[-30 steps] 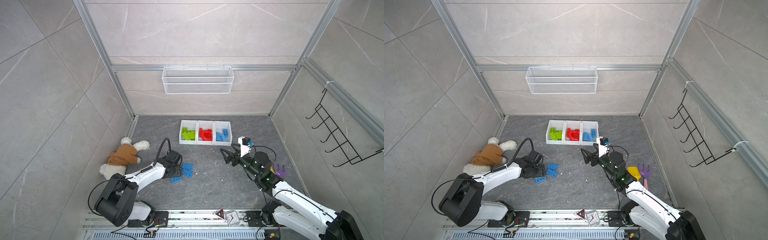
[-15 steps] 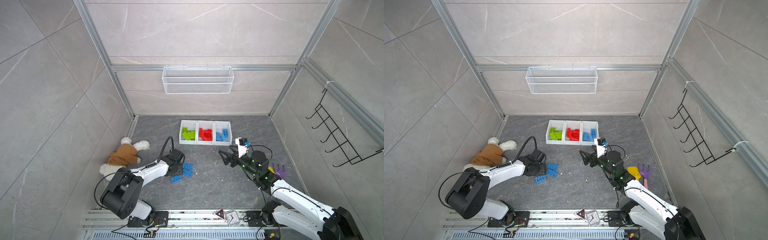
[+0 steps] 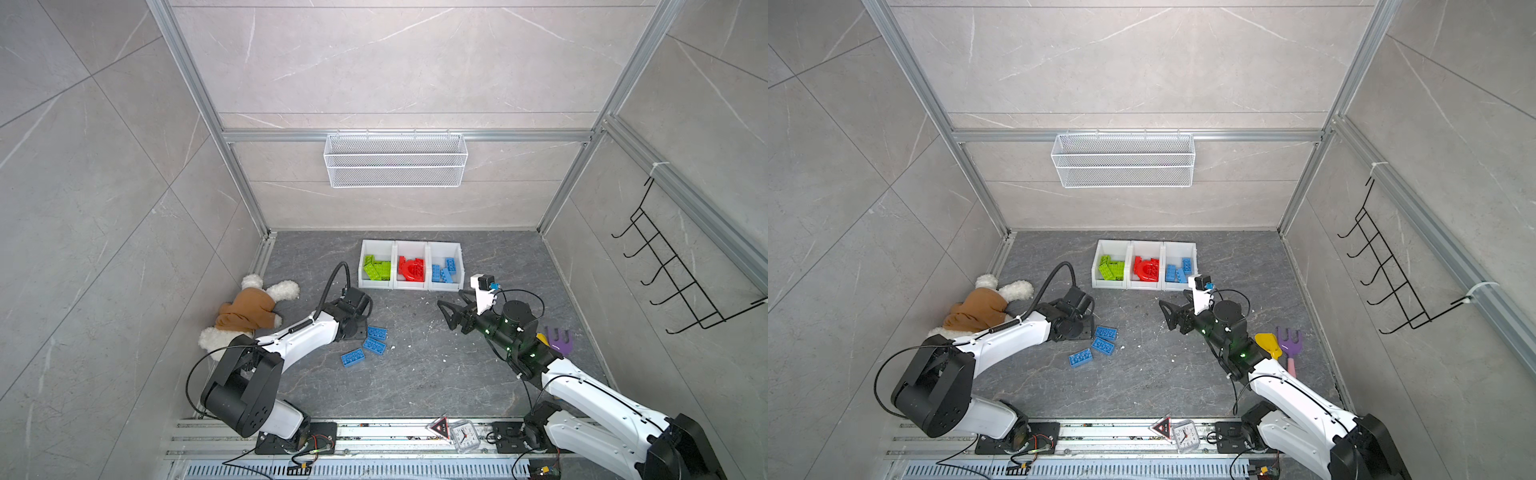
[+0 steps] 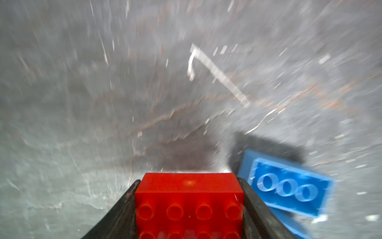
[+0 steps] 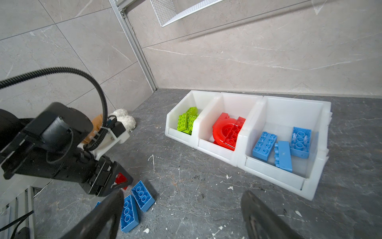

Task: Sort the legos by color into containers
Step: 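Carry the red brick to the red compartment with the left gripper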

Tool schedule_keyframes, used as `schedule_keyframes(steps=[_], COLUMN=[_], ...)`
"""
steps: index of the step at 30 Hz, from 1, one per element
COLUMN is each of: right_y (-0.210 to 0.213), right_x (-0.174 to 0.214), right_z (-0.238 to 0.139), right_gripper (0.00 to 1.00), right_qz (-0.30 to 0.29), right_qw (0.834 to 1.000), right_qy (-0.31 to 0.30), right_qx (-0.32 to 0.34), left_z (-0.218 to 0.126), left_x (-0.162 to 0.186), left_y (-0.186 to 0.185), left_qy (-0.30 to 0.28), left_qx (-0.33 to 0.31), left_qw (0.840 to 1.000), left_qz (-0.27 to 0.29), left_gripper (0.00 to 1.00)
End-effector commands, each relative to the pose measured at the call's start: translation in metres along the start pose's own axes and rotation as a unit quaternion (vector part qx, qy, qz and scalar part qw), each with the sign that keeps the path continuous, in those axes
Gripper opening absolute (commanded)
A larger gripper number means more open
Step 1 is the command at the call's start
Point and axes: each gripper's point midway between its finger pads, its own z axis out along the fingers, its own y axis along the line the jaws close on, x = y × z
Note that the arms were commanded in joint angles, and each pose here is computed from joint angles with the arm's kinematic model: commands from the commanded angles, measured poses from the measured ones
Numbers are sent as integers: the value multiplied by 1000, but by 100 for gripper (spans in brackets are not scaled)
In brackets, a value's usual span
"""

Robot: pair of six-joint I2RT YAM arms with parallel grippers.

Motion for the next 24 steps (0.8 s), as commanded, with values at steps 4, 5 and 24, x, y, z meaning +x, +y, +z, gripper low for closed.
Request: schedule_keyframes(steps=[4,5,24], right_y=[-9,-16,-62], right_x=[-14,-15,-4], right_z=[-9,-13,-19], right_gripper=[89,89,90], right_qz=[-3,-4,-3], right_qw=[999,998,983], right_qy=[-22,-32,-39], right_qx=[37,55,179], left_z=[-39,-41,0], left_x=[-76,-88,-229], left_y=[-35,-43,-182], left_qy=[-93,-104,-176], left_qx=[43,51,183], left_qw=[992,990,951], left_qz=[69,81,175], left_gripper=[50,50,51])
